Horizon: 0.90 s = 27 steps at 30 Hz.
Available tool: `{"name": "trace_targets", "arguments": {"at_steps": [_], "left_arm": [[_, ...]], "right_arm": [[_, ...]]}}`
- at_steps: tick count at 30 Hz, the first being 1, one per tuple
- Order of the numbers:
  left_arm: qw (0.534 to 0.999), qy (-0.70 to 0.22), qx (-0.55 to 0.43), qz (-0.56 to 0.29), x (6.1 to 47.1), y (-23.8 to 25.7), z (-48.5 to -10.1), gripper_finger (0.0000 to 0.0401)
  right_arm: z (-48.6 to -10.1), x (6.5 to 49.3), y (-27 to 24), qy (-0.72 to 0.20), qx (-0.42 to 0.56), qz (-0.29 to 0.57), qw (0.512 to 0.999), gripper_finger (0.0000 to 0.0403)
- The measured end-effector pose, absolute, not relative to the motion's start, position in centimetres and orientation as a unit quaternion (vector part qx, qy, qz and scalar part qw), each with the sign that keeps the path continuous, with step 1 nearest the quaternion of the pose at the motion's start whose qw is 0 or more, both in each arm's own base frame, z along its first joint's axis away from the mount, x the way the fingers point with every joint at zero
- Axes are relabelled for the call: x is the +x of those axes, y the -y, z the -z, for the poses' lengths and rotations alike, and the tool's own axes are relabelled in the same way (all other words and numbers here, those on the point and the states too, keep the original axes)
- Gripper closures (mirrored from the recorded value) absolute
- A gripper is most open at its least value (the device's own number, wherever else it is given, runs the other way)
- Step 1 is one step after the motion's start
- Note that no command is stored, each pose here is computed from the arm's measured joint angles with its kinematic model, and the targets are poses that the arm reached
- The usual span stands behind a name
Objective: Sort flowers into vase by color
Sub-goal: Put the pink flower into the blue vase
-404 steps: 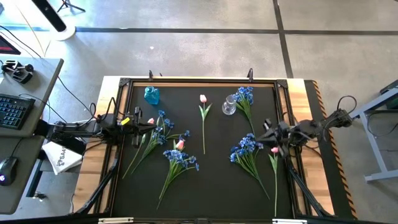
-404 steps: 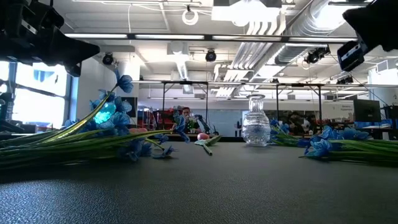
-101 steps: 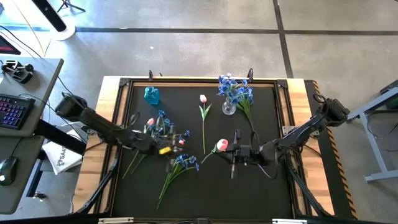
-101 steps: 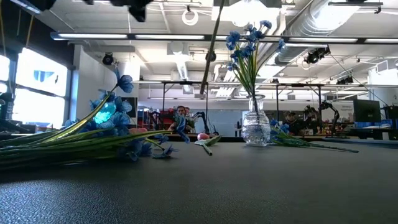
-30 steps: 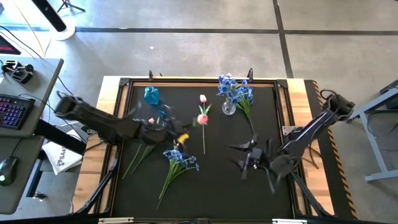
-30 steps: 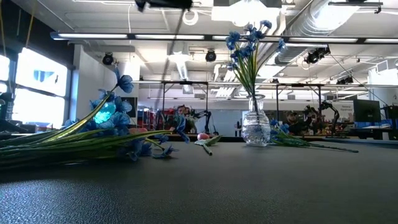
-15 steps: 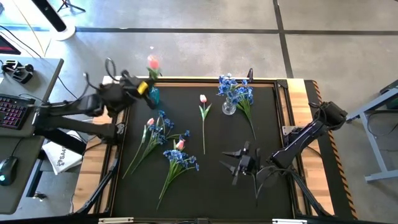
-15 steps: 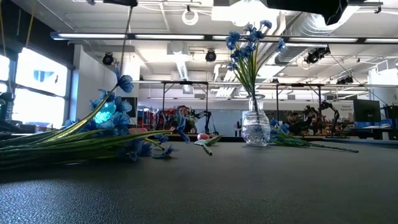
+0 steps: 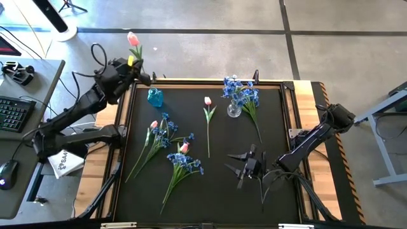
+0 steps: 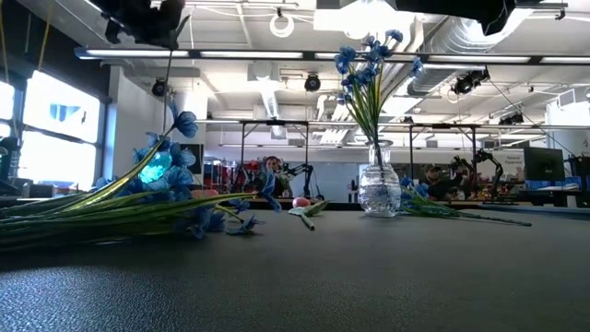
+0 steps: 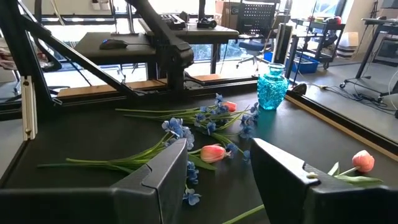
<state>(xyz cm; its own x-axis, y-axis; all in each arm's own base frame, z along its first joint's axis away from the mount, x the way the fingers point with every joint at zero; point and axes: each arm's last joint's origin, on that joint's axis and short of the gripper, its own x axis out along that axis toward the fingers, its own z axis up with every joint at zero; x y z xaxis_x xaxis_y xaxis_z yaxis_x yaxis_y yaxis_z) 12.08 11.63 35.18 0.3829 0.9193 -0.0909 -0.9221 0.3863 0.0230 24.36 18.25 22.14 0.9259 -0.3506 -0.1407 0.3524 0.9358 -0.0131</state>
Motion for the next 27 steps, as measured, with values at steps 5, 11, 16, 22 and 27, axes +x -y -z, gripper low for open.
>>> {"name": "trace_targets", "arguments": {"at_steps": [5, 11, 16, 22, 27], "left_arm": [[0.833, -0.058, -0.035, -0.549, 11.9, -12.9, -34.0, 0.0398], [0.832, -0.08, -0.044, -0.548, 12.3, -13.5, -31.9, 0.0398], [0.831, -0.091, -0.046, -0.547, 12.5, -13.7, -31.0, 0.0394], [0.832, -0.119, -0.046, -0.539, 12.4, -13.6, -30.7, 0.0341], [0.829, -0.158, -0.056, -0.533, 12.1, -13.2, -31.2, 0.0286]], "right_arm": [[-22.1, 24.4, -18.2, -0.072, -0.001, 0.178, 0.981, 0.0231], [-22.2, 24.4, -18.3, -0.07, 0.002, 0.177, 0.982, 0.0231], [-22.2, 24.4, -18.3, -0.071, -0.001, 0.177, 0.982, 0.0231], [-22.2, 24.4, -18.2, -0.068, -0.007, 0.188, 0.98, 0.0231], [-22.3, 24.3, -18.2, -0.069, -0.019, 0.187, 0.98, 0.0231]]}}
